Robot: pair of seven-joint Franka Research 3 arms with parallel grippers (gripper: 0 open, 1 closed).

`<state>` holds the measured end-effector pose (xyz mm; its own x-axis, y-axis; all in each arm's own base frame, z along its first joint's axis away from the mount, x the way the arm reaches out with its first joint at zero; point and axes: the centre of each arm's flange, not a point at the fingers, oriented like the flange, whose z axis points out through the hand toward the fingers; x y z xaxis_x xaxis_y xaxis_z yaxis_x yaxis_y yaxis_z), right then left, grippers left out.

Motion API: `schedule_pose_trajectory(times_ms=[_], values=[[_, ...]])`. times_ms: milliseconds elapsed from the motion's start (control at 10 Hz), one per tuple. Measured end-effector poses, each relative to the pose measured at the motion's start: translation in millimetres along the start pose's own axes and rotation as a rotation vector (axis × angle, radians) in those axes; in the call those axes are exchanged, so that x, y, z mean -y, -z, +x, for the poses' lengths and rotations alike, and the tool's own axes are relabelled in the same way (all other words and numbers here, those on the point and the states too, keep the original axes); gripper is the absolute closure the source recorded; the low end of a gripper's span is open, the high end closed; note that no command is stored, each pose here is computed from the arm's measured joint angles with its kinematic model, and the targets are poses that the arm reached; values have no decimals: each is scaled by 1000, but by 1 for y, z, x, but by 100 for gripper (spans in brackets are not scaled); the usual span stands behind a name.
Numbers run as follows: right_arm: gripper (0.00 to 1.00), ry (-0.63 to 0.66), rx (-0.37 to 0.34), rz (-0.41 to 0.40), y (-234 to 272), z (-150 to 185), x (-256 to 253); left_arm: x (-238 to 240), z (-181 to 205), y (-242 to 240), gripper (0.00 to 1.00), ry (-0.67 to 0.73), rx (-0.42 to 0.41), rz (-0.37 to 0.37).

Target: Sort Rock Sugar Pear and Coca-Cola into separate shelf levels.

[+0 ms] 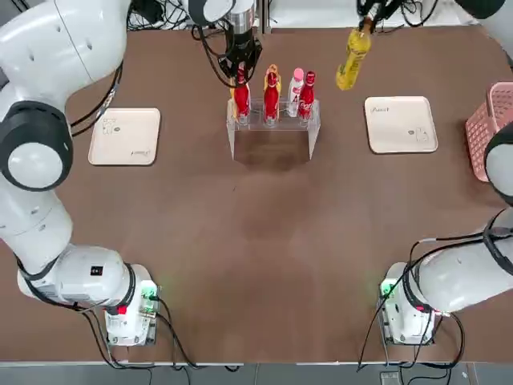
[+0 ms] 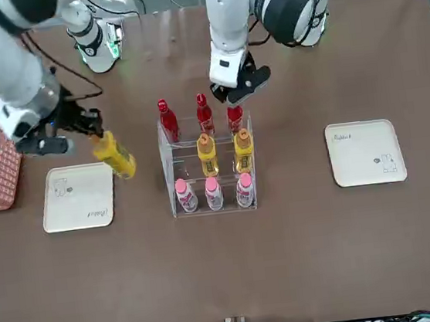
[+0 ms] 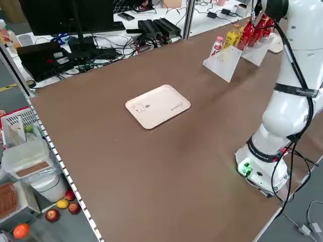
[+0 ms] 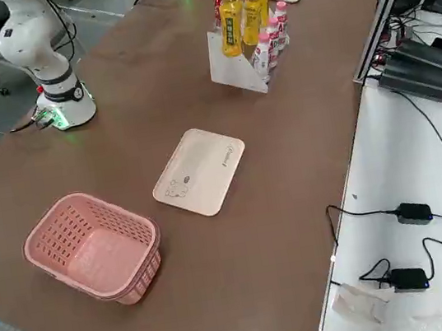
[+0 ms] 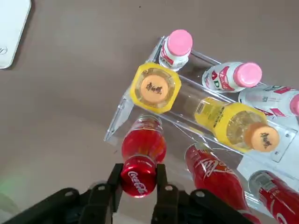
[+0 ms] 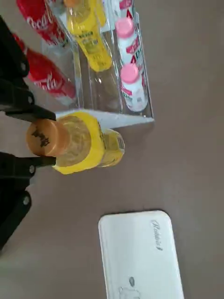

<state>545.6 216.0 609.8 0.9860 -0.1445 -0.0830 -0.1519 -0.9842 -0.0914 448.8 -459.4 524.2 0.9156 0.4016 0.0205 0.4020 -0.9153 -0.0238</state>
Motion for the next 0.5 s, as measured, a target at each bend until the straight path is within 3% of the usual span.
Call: schedule_pose_trajectory(times_ms=[200,400,500], values=[[66,-30,-3,15,4,-17,29,0,0,0,66,0,-1,-1],[66,-27,-1,32,7,-33,52,0,2,3,39,4,-2,-6],[66,-16,4,41,7,-39,62,0,4,5,32,8,-3,-10]])
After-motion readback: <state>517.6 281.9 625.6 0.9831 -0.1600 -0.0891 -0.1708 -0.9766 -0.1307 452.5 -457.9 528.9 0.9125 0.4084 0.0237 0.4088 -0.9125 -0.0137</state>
